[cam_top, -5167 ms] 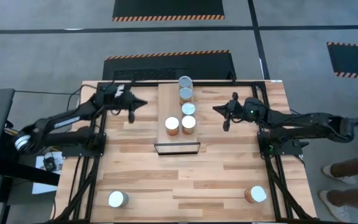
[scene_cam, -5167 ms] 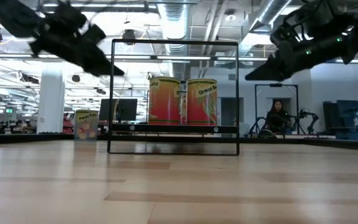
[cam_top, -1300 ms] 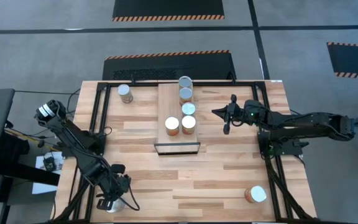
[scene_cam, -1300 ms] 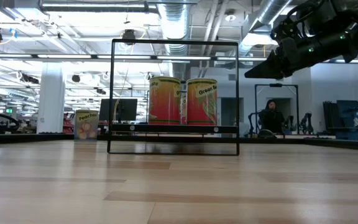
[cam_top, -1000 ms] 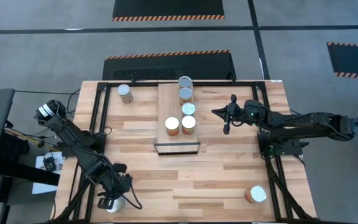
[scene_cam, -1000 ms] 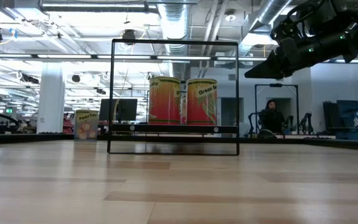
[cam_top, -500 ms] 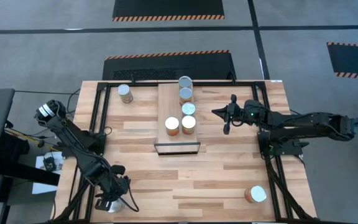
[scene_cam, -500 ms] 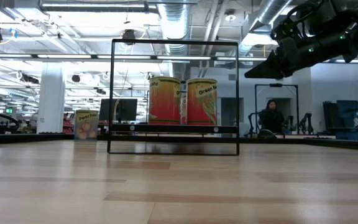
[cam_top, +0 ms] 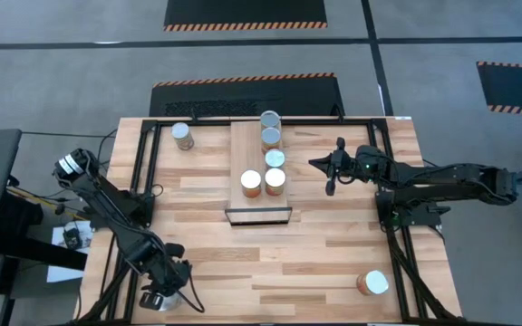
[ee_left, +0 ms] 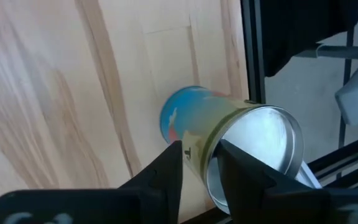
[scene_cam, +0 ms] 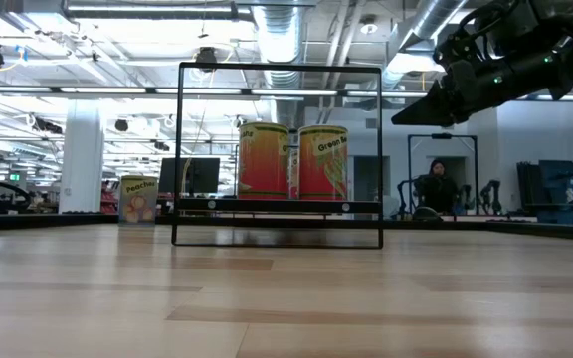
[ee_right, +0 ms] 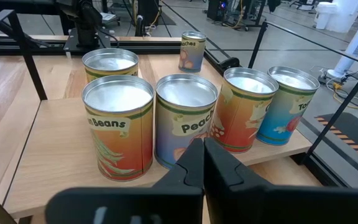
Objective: Pick and place cans onto a shelf
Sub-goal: Align the canned tomatoes with the other canned tomatoes on the shelf
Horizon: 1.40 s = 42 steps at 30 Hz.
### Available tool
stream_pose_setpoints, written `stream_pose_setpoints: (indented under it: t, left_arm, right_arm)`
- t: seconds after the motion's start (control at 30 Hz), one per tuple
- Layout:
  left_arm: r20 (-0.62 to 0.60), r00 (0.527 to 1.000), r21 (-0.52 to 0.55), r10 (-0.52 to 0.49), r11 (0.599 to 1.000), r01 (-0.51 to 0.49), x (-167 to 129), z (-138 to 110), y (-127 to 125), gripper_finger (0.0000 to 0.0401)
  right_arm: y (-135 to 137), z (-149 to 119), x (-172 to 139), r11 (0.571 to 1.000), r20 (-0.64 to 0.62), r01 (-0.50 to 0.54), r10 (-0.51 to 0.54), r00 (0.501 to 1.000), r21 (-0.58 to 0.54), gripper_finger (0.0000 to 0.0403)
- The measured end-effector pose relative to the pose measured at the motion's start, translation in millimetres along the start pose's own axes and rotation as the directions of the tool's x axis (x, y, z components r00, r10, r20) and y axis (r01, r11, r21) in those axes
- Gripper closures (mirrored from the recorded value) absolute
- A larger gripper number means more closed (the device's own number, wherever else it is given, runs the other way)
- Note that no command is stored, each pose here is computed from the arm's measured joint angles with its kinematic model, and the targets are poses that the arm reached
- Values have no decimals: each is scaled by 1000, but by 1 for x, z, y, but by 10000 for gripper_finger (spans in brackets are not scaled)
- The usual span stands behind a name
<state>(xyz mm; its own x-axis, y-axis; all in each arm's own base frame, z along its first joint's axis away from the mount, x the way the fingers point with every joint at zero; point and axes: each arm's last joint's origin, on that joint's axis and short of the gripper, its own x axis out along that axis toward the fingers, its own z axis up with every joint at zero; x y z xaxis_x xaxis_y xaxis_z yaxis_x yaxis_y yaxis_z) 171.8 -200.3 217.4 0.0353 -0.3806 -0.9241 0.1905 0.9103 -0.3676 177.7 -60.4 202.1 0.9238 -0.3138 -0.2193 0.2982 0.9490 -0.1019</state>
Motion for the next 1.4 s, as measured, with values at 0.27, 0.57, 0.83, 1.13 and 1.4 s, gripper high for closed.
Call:
stream_pose_setpoints:
  t: [0.27,0.57,0.83,1.13,1.4]
  left_arm:
    - [27,999,66,26,997,-28,-5,4,7,395]
    - [201,977,7,69,997,-72,-50,10,30,401]
    - [528,848,59,45,994,-89,-140,14,39,401]
    - [743,598,-65,301,922,-383,-246,6,61,401]
    - [636,497,-385,591,800,-460,-289,-2,137,401]
  right_arm:
    - [0,0,0,1000,0,0,0,1000,0,385]
    - [0,0,0,1000,0,0,0,1000,0,387]
    - [0,0,0,1000,-2,0,0,1000,-1,386]
    - [0,-1,0,1000,-12,-1,1,1000,0,384]
    - [0,-1,0,1000,-14,-1,1,1000,0,388]
